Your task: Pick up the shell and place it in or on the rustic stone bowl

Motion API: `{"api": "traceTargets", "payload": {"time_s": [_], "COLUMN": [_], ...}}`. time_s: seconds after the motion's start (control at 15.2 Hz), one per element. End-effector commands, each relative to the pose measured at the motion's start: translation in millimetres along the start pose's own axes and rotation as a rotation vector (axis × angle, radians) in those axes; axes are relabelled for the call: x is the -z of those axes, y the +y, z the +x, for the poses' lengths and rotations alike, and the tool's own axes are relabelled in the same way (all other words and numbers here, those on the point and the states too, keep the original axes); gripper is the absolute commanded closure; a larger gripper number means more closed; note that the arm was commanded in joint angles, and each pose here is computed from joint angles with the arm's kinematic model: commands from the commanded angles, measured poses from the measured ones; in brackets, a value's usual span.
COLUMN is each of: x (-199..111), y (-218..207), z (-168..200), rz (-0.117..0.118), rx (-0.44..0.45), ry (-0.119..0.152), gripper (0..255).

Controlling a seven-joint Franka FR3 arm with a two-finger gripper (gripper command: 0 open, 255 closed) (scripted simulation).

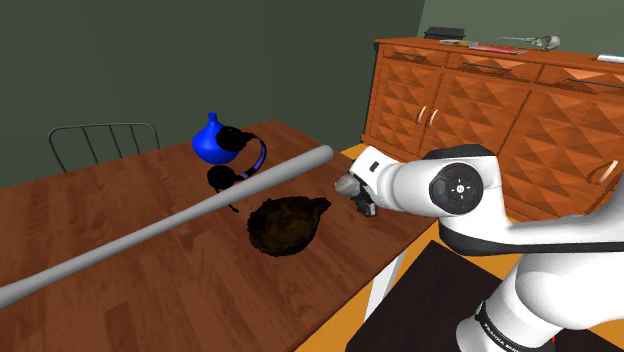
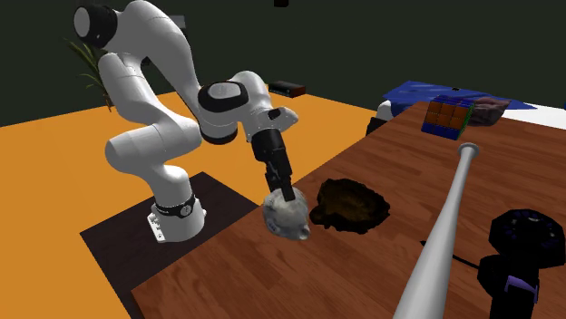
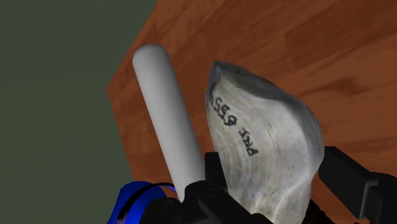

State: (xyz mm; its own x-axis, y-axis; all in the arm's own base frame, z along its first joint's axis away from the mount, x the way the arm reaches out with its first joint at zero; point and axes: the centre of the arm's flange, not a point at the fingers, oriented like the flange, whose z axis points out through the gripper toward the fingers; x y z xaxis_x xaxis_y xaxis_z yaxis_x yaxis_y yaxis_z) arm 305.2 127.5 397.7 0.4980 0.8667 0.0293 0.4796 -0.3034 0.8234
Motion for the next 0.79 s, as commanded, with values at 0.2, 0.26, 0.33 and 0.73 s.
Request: {"api": "traceTargets", "payload": {"time_s": [0.2, 0.26, 0.33, 0.73], "x": [15.5, 18.5, 21.5, 39.4], "y": [21.9, 26.3, 30.6, 56.7], "z": [0.8, 1.0, 1.1, 2.1], "rz": [0.001, 0.001, 0.001, 0.001], "rx": [0.0, 0.0, 0.0, 0.0], "ry": [0.0, 0.0, 0.0, 0.0], "gripper": [255, 255, 255, 255]}}
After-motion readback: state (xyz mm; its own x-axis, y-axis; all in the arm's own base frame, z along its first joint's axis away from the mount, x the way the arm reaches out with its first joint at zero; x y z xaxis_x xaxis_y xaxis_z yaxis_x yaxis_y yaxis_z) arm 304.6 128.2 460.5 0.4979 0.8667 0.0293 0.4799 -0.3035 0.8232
